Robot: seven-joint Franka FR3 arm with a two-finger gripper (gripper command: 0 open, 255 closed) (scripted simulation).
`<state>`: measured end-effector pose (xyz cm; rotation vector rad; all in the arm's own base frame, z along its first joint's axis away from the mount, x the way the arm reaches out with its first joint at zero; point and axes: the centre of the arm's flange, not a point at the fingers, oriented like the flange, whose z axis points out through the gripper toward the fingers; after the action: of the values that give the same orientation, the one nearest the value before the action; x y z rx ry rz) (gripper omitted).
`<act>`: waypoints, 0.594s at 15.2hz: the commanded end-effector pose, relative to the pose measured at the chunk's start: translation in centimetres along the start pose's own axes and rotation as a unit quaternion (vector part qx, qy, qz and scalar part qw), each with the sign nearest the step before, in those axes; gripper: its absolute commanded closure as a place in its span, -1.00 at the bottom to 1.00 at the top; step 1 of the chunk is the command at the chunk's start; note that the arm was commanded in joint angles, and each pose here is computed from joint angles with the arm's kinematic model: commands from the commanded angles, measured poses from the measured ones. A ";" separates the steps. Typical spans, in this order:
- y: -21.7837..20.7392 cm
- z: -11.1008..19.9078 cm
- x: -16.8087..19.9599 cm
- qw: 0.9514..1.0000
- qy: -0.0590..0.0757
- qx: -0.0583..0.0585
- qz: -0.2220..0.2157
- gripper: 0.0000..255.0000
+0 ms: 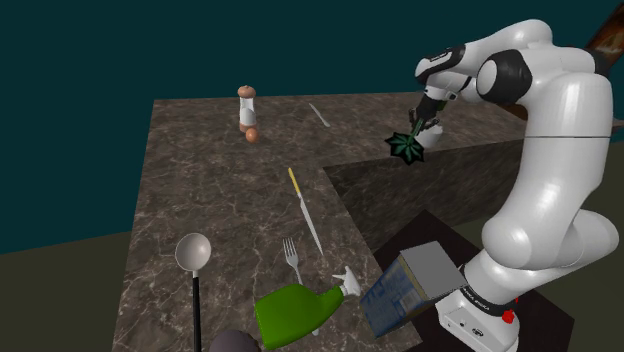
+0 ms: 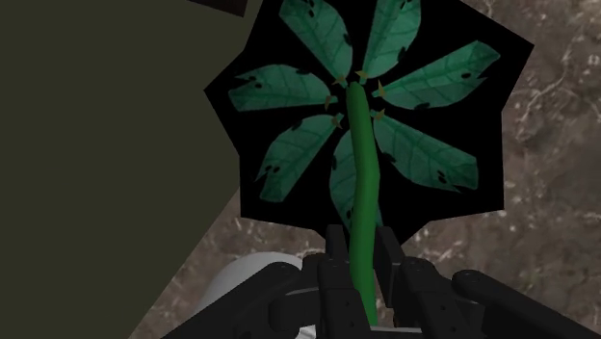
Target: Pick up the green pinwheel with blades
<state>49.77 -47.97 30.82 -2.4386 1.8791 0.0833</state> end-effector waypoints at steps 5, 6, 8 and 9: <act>-0.1 -3.1 -0.2 1.000 0.000 0.000 0.000 1.00; -0.1 -3.6 -0.3 1.000 0.000 0.000 0.000 1.00; -0.1 -4.7 -0.3 1.000 0.000 0.000 0.000 1.00; -0.1 -5.2 -0.4 1.000 0.000 0.000 0.000 1.00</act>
<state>49.86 -48.01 35.48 -2.4386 1.8790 0.0822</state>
